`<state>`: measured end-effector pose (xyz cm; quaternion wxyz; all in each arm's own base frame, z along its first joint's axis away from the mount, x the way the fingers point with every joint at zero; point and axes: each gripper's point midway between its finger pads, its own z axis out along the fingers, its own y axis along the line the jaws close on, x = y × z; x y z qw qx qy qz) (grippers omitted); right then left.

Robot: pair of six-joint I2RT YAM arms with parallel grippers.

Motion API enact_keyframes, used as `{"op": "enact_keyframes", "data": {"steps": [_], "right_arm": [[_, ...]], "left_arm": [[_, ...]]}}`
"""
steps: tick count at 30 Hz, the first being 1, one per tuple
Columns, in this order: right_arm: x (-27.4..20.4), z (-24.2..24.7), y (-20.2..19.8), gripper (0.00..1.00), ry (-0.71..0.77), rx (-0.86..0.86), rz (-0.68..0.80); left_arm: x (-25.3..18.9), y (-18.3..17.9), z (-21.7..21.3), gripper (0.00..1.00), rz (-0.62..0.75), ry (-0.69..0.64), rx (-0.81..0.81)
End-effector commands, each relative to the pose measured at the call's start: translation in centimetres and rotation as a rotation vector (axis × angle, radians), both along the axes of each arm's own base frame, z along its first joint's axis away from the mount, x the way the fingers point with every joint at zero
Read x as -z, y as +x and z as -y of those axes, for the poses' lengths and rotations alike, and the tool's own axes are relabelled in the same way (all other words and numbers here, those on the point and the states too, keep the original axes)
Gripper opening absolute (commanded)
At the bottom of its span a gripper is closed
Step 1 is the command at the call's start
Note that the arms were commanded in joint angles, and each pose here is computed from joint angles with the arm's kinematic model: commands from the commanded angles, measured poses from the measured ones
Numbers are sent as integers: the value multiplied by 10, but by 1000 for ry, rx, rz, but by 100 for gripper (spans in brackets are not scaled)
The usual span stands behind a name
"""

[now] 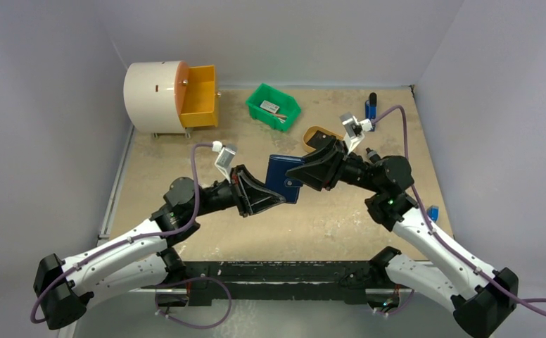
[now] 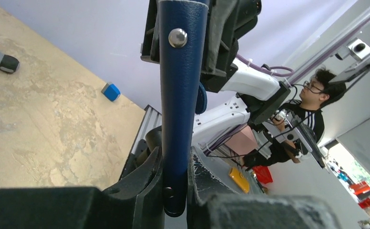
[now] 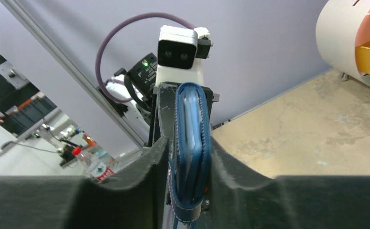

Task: Put the credit cards into the card holder
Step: Close the card holder at the center of the board, then place the card holder at the center of the board.

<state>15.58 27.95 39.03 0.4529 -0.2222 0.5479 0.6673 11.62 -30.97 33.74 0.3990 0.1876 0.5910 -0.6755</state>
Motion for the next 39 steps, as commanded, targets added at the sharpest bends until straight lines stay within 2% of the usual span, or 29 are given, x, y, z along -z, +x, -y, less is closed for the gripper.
{"op": "enact_keyframes", "data": {"steps": [1,3,5,8,11,13,17,20,22,27,32,34,37,39], "right_arm": [[-9,4,-4,52,-15,15,27],[-5,9,-3,62,-42,54,18],[2,13,-2,67,-70,92,14],[14,23,2,70,-100,165,-4],[31,40,19,71,-152,327,-19],[44,52,34,72,-202,442,-37],[103,69,56,71,-420,573,-159],[133,72,60,70,-502,590,-213],[147,71,59,69,-515,580,-233],[156,64,57,69,-487,548,-243],[161,62,56,69,-495,531,-251],[165,59,55,69,-494,513,-256],[159,54,57,68,-466,504,-253],[154,56,57,68,-456,512,-246]], "left_arm": [[-20,8,-6,0,23,-65,-69],[-20,17,-11,0,13,-57,-131],[-19,27,-19,0,-4,-65,-206],[-11,41,-29,0,-48,-84,-304],[9,61,-37,0,-114,-44,-423],[34,82,-42,0,-175,46,-537],[108,113,-51,0,-286,357,-715],[150,123,-52,0,-345,518,-743],[171,127,-46,0,-390,558,-709],[196,136,-21,0,-494,476,-580],[182,147,-12,0,-474,397,-574],[184,161,-14,0,-511,326,-589],[189,176,-17,0,-637,150,-542],[197,180,-23,0,-673,107,-559]]}}
